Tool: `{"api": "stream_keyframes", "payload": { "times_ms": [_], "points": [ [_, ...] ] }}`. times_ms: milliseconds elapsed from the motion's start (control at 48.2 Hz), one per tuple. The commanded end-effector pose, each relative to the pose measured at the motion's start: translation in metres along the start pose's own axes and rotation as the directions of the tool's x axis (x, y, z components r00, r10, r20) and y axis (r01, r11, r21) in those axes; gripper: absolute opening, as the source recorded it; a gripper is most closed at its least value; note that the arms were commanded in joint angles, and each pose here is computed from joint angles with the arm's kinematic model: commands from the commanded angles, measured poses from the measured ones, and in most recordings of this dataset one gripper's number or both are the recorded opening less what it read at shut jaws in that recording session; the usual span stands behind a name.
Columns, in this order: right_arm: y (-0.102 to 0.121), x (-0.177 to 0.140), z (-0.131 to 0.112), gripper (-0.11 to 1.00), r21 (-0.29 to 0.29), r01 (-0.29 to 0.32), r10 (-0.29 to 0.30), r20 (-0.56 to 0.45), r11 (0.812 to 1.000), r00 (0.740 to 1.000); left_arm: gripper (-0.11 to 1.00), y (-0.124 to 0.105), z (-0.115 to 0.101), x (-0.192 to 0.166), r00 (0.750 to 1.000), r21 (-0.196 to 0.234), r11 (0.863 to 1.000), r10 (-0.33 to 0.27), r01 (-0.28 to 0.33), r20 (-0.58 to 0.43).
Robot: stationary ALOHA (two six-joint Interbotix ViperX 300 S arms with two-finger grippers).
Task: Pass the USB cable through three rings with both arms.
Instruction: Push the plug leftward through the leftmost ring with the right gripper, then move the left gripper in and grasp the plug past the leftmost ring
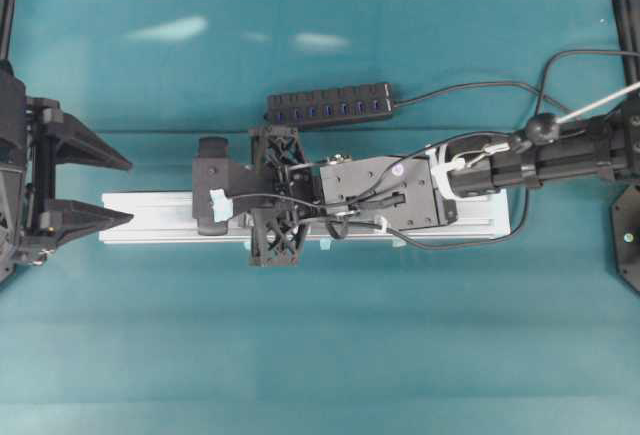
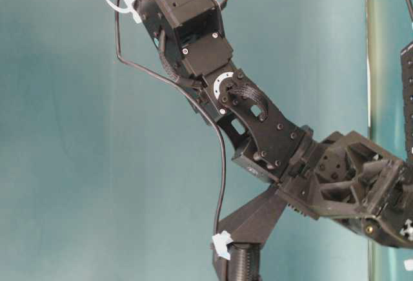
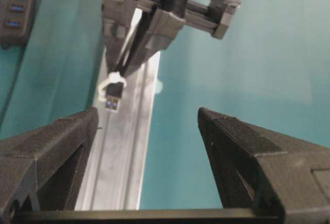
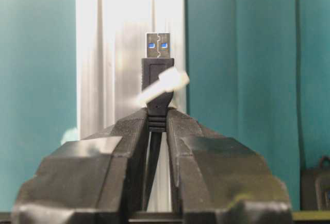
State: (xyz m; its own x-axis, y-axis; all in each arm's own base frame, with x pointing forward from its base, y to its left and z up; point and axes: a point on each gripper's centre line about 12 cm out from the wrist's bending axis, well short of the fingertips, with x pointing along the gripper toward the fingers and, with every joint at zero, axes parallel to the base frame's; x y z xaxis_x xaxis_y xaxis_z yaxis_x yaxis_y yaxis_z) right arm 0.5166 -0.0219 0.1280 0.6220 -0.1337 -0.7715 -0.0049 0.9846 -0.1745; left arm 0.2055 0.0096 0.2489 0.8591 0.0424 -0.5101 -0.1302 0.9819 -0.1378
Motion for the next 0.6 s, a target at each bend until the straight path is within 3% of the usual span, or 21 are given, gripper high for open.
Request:
{"api": "stream_keyframes", "payload": {
  "times_ms": [0, 249, 581],
  "points": [
    [0.0, -0.004, 0.011, -0.06, 0.002, -0.007, 0.006, 0.057, 1.0, 0.998, 0.85, -0.001, 0.005, 0.0, 1.0, 0.001, 1.0, -0.002, 0.002, 0.017],
    [-0.002, -0.004, 0.012, -0.06, 0.014, -0.011, 0.01, 0.081, 1.0, 0.997, 0.85, 0.0, -0.002, 0.012, 1.0, 0.002, 1.0, 0.002, -0.002, -0.015],
    [-0.002, -0.004, 0.007, -0.06, 0.015, -0.017, 0.016, 0.084, 1.0, 0.996, 0.85, 0.005, -0.026, 0.057, 0.998, 0.04, 0.999, 0.011, -0.009, -0.06]
  ]
}}
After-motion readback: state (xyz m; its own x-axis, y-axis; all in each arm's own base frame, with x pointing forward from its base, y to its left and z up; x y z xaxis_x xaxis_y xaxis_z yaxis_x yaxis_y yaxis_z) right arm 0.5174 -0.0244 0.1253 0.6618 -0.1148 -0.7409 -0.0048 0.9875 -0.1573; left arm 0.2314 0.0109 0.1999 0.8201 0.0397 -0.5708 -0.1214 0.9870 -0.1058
